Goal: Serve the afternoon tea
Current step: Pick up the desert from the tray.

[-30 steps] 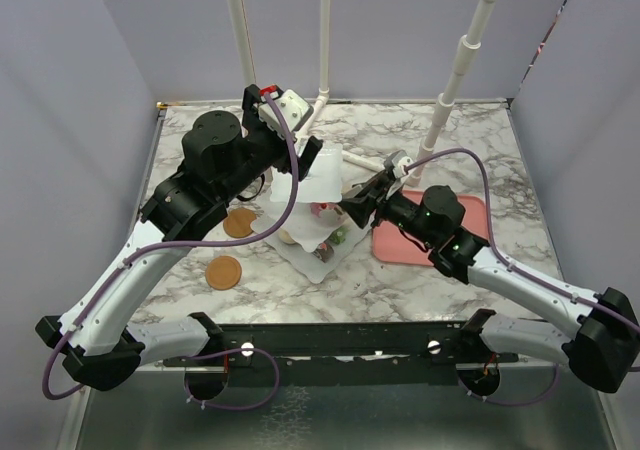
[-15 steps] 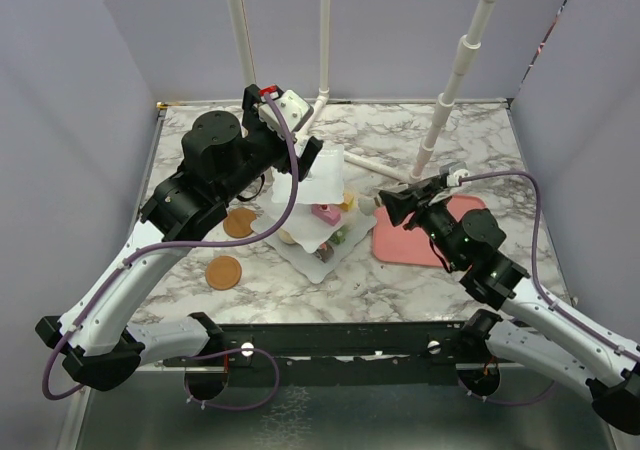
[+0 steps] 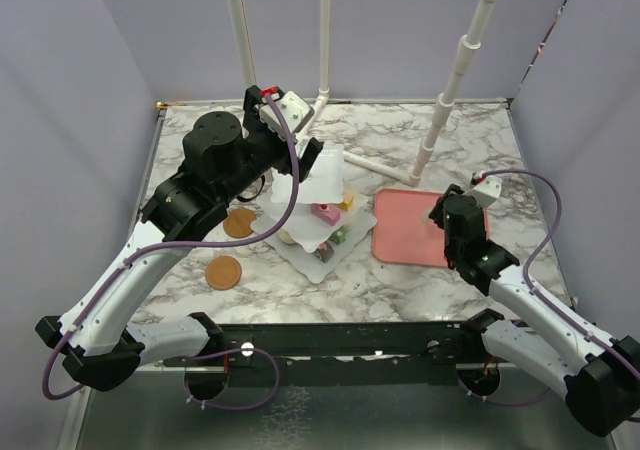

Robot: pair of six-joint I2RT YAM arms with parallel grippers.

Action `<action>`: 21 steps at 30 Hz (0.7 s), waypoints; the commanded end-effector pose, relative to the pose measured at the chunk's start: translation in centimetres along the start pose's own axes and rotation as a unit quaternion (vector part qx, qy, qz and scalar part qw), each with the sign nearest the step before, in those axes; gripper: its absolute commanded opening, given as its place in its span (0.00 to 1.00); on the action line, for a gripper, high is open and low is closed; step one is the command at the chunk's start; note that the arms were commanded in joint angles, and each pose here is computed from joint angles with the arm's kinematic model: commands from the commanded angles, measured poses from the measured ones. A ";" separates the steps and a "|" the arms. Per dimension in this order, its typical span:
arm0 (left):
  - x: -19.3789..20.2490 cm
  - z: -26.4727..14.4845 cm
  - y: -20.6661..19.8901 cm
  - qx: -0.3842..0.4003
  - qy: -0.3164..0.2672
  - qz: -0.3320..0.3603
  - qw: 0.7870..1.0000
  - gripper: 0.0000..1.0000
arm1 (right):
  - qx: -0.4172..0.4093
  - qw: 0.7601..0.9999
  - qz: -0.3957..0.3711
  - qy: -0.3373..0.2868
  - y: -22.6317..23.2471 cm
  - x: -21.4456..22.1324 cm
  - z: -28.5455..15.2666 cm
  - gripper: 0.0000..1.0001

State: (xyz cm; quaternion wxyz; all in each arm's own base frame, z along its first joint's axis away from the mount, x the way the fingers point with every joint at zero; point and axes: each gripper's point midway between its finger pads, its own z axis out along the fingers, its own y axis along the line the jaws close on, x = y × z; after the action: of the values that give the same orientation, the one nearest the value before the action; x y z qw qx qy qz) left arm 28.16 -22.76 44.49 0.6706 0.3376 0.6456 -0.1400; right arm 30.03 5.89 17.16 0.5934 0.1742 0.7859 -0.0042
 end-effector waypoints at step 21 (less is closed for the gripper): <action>2.4 0.0 -0.6 0.040 0.074 0.003 0.996 0.94 | 0.185 0.982 0.039 0.017 -8.6 2.8 1.1 0.56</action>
State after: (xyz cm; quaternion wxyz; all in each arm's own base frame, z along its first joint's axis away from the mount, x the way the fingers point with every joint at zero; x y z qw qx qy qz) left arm 28.32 -22.77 42.05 0.6247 0.3648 0.6782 -0.1294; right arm 29.03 0.18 12.74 0.5375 0.2855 0.7889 -0.0848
